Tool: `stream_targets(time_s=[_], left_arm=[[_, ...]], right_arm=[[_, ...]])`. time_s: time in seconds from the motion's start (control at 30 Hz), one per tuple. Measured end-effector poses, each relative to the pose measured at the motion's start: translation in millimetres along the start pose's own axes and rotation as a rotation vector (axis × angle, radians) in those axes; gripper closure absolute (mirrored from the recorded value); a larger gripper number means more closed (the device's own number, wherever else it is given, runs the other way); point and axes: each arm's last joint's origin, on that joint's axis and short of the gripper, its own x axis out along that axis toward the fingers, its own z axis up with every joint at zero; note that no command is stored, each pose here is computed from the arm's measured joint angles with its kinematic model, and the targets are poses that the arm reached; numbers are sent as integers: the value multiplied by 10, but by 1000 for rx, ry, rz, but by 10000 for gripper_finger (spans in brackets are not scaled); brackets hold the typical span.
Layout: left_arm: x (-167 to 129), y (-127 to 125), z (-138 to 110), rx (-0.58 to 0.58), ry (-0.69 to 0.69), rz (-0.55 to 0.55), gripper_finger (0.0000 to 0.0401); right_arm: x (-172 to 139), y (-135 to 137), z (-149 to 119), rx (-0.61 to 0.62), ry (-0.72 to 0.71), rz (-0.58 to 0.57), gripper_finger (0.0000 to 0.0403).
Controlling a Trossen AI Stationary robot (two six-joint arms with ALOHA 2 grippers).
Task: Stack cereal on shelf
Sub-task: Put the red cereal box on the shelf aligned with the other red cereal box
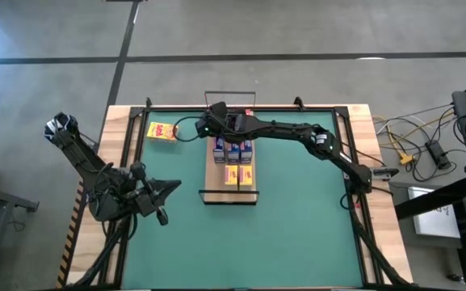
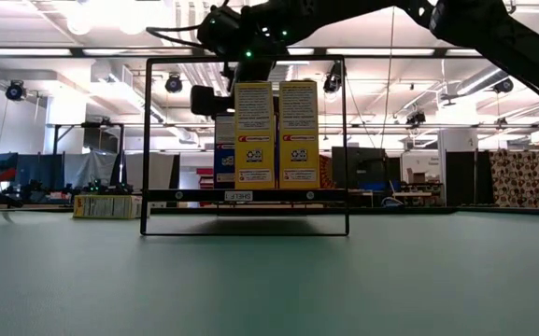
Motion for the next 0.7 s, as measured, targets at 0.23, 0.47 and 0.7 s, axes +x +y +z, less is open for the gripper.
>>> stream_targets(time_s=[0.23, 0.47, 0.7], left_arm=[[0, 0, 0, 0, 0, 0, 401], [0, -1, 0, 0, 0, 0, 401], [0, -1, 0, -8, 0, 0, 401]], right_arm=[[-3, -2, 0, -6, 2, -1, 150], [-84, 6, 103, -13, -4, 10, 119], [-264, -11, 232, -52, 12, 4, 108]])
